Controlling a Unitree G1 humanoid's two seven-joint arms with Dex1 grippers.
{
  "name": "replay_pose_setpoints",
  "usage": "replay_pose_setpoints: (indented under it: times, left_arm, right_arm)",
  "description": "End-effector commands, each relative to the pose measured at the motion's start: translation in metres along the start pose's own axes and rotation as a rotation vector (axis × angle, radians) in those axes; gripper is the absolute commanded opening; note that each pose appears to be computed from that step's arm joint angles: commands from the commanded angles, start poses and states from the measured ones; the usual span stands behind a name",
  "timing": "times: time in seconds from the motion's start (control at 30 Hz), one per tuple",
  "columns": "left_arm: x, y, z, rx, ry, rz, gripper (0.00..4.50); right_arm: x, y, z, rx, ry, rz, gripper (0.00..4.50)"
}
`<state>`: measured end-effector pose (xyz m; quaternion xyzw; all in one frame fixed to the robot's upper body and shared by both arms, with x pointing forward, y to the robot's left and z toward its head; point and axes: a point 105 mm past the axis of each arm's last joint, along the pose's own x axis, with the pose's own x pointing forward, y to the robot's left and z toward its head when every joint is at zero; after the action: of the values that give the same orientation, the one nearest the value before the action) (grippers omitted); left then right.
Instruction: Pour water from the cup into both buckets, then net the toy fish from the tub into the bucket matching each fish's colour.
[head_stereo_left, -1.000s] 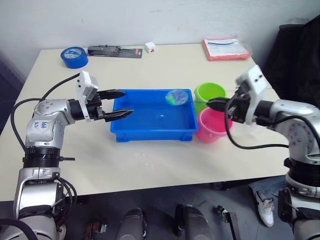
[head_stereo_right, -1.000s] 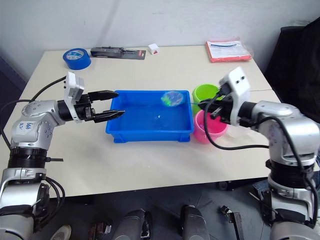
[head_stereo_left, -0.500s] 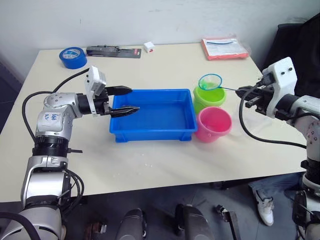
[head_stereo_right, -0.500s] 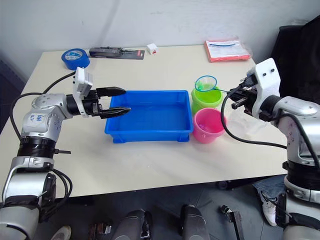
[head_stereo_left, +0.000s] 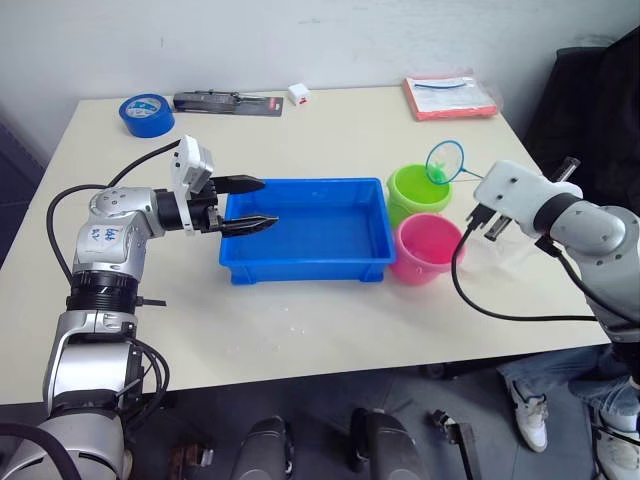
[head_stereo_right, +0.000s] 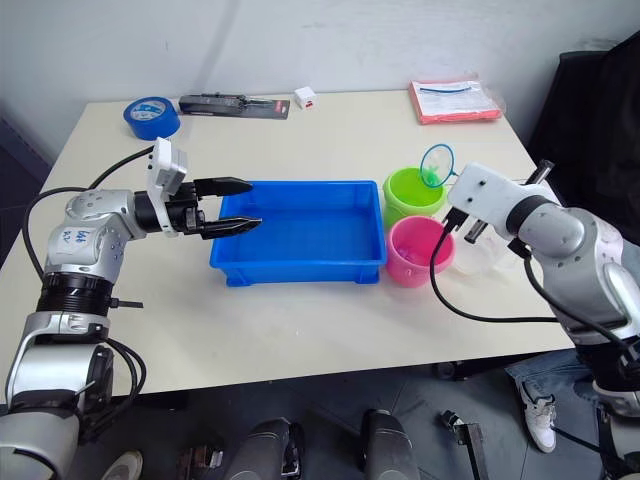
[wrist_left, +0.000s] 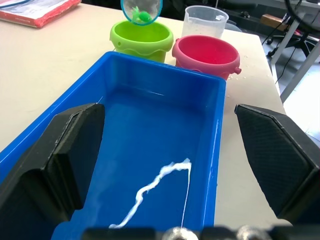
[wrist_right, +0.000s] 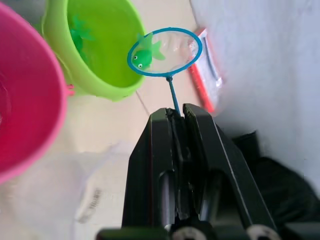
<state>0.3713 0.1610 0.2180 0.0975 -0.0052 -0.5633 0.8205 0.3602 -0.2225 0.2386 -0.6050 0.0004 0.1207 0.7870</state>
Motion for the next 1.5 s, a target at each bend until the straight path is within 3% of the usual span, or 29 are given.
replay_pose_setpoints:
  times: [0.03,0.27,0.57,1.5]
  left_arm:
    - [0.001,0.0,0.013,0.044,-0.025,-0.005,4.48]
    - [0.0,-0.002,0.011,0.038,-0.027,-0.002,4.48]
    - [-0.001,-0.002,0.011,0.036,-0.025,0.002,4.48]
    - [-0.001,-0.003,0.007,0.034,-0.023,0.005,4.48]
  right_arm:
    - [-0.006,-0.013,0.011,-0.216,-0.025,-0.072,0.78]
    - [-0.005,-0.003,0.014,-0.504,-0.018,-0.089,0.78]
    - [-0.006,0.01,0.015,-0.68,-0.028,-0.089,0.78]
    - [-0.017,0.018,0.007,-0.875,0.027,-0.283,0.78]
